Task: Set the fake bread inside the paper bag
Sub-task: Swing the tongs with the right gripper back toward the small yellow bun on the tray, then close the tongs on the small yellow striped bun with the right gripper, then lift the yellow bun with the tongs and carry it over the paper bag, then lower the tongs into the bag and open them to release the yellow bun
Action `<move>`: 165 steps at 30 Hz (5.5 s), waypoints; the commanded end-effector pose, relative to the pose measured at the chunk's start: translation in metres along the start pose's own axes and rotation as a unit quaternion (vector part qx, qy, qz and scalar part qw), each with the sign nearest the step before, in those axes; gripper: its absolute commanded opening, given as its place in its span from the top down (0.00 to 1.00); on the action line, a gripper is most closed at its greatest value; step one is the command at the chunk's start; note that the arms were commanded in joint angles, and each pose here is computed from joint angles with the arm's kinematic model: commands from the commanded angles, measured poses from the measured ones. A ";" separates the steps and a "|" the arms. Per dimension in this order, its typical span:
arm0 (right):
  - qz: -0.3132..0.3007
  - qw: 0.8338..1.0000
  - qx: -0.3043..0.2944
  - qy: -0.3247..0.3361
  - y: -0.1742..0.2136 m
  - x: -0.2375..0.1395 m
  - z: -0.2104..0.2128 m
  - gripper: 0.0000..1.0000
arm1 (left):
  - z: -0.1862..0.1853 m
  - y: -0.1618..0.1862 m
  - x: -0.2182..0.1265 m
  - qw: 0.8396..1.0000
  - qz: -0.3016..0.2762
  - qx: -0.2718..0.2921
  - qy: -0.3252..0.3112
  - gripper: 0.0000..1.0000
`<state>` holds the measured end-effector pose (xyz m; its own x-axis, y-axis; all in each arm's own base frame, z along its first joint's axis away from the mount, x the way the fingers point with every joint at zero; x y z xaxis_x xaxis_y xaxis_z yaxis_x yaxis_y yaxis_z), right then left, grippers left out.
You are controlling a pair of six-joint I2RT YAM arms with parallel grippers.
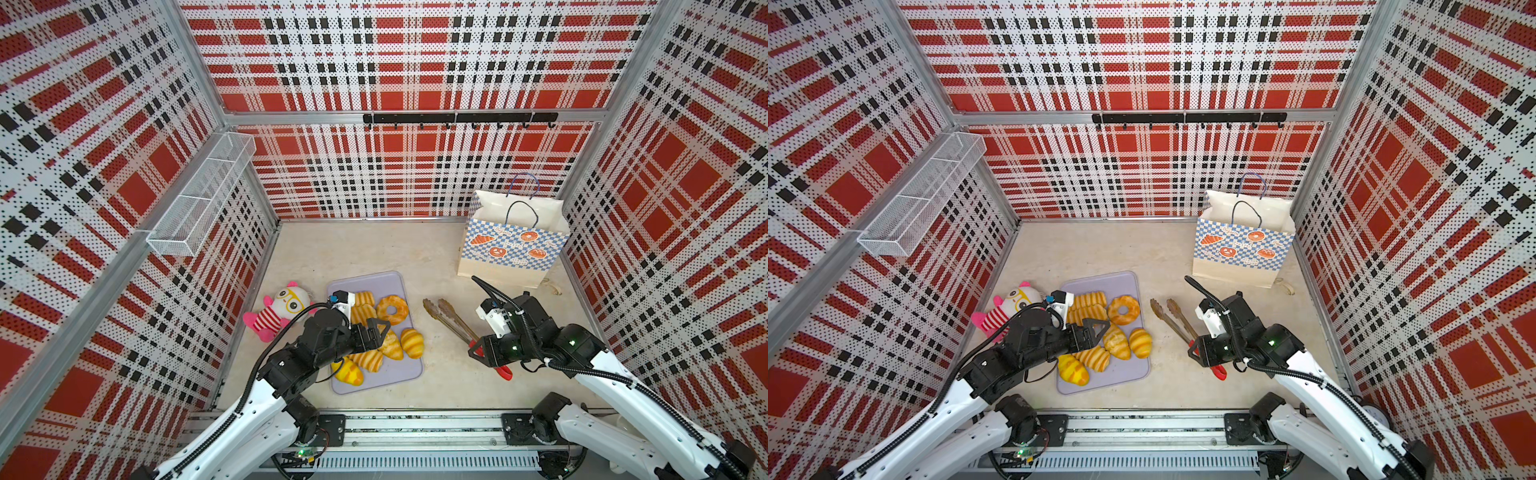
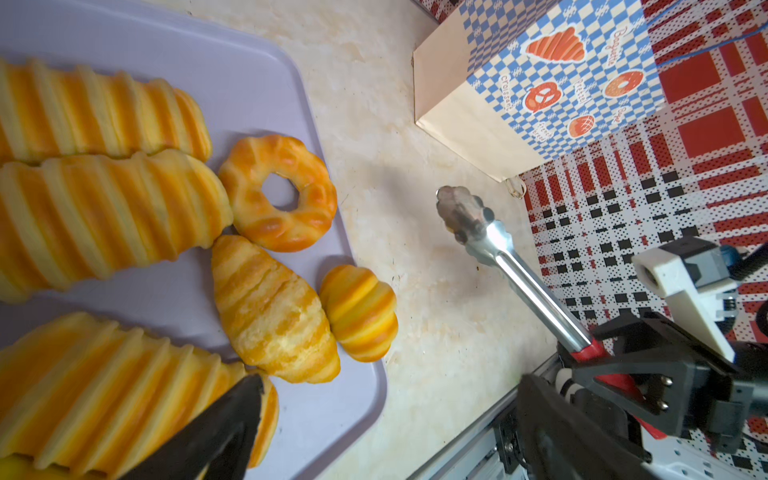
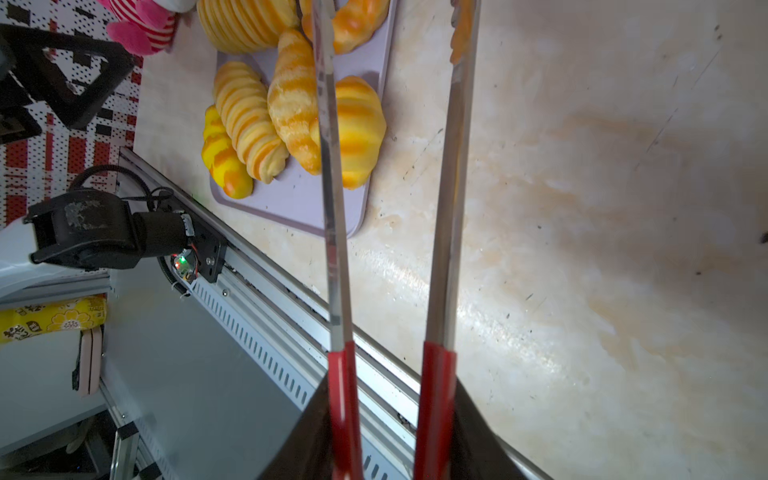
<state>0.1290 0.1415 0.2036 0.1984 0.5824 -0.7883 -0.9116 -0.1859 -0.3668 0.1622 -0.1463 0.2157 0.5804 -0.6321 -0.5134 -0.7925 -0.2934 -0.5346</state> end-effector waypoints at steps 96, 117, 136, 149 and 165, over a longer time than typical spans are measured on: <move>0.081 0.995 -0.028 -0.058 0.034 0.037 0.043 0.66 | -0.003 0.026 0.004 0.998 0.057 0.003 -0.015 0.02; -0.184 0.980 -0.071 -0.019 -0.020 -0.069 0.059 0.78 | -0.055 -0.017 -0.002 0.993 -0.048 0.026 0.108 0.02; -0.469 0.869 -0.094 0.124 -0.085 -0.190 0.065 0.78 | -0.108 -0.060 0.031 0.956 -0.158 0.137 0.208 0.02; -0.463 0.853 -0.079 0.228 -0.132 -0.207 0.050 0.79 | -0.098 -0.050 0.043 0.950 -0.155 0.173 0.210 0.02; -0.430 0.875 0.022 0.221 -0.153 -0.190 -0.050 0.78 | -0.085 -0.037 0.051 0.952 -0.141 0.183 0.199 0.02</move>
<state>0.2407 0.0153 0.3829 0.9199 0.0416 -0.3899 -0.3902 0.1971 -0.8994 0.2071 -0.2268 0.2663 0.5966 -0.7989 -0.0759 -0.4723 -0.2731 -0.8381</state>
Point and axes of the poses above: each gripper's point midway between its finger pads, its own x axis out along the fingers, its own z axis along the line the jaws close on, y = z × x, the point moved 6 cm from there along -x, back along the fingers
